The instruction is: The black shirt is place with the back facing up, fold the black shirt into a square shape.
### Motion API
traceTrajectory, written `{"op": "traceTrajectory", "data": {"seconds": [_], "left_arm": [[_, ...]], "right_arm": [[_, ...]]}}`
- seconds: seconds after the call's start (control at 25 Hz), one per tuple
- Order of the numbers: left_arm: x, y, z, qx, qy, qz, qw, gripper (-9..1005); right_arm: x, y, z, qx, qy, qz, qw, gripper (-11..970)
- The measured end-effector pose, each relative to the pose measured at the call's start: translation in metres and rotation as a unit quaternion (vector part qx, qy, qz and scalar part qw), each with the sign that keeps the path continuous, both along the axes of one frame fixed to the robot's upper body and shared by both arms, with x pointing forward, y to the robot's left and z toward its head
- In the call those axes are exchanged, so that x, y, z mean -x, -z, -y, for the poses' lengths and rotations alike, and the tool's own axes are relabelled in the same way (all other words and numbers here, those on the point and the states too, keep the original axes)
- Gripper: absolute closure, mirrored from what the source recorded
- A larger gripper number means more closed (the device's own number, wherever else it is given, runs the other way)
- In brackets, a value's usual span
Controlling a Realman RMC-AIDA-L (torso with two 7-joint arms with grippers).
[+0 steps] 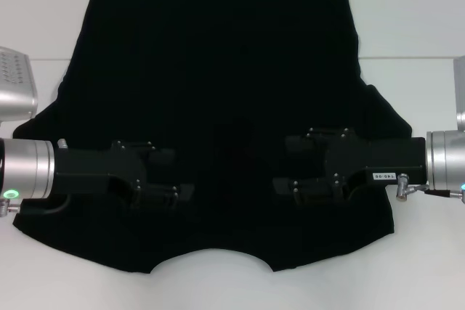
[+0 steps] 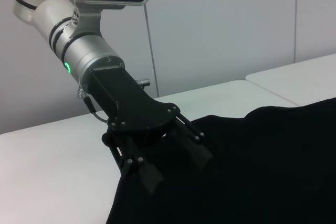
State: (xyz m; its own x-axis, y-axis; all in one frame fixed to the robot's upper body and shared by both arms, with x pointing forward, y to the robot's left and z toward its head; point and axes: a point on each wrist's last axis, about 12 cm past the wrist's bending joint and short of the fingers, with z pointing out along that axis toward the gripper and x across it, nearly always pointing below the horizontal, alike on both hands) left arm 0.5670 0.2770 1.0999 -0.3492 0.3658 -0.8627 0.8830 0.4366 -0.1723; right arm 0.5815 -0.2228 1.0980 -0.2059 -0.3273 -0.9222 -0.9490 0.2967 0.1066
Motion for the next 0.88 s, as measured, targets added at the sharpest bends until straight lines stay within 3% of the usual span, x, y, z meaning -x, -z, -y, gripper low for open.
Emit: {"op": "traceTrajectory", "data": {"seconds": [0.2, 0.36, 0.6, 0.88], "left_arm": [[-0.001, 0.001, -0.003, -0.001, -0.014, 0.003, 1.0, 158], [-0.011, -0.001, -0.018, 0.02, -0.105, 0.001, 0.994, 159], [-0.022, -0.002, -0.046, 0.04, -0.24, -0.043, 0.969, 159], [-0.011, -0.01, -0.088, 0.071, -0.354, -0.079, 0.929, 158]], "right_arm": [[0.0, 0.0, -0.001, -0.003, 0.002, 0.001, 1.0, 77], [-0.002, -0.002, -0.004, -0.017, 0.009, 0.004, 1.0, 78], [-0.006, -0.003, -0.013, -0.038, 0.022, 0.003, 0.999, 78], [-0.009, -0.001, -0.025, -0.052, 0.028, -0.005, 0.998, 77]]}}
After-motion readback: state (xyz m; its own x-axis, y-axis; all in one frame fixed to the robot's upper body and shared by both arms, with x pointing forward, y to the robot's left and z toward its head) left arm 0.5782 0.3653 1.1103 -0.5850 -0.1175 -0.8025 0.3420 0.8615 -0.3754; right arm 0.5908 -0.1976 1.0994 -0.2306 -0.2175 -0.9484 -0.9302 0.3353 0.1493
